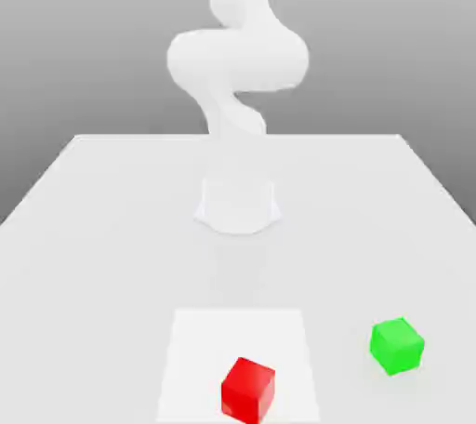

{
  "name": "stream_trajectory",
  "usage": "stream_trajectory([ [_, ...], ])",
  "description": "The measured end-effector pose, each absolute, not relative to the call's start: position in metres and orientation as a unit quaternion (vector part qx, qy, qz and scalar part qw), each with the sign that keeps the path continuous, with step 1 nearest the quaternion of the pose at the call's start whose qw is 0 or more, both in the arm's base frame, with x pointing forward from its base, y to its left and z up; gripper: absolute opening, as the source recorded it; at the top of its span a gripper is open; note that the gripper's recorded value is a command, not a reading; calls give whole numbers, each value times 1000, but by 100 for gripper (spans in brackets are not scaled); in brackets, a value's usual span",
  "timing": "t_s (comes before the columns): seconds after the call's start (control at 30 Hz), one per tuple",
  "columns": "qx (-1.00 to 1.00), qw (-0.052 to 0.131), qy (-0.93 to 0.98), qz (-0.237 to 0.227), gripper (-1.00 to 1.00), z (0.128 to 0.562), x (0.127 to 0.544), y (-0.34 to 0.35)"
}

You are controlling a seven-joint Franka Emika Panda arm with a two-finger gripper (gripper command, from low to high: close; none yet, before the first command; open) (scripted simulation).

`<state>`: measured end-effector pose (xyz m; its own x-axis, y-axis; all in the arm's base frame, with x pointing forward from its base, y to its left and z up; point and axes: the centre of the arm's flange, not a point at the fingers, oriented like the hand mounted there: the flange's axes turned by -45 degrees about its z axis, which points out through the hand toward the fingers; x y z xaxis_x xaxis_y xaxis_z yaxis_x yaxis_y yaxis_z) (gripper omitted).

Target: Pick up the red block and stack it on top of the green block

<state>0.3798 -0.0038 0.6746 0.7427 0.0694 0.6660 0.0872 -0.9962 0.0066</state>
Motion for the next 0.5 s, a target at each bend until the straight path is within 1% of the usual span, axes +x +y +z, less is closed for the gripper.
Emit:
stream_trajectory([
  [0.1,-943,23,-102,-315,0,625,417,-4],
  [0.23,-948,32,-177,-263,0,556,456,1],
  [0.37,-944,37,-250,-212,0,483,482,8],
  [0.5,-933,36,-321,-161,0,409,496,16],
])
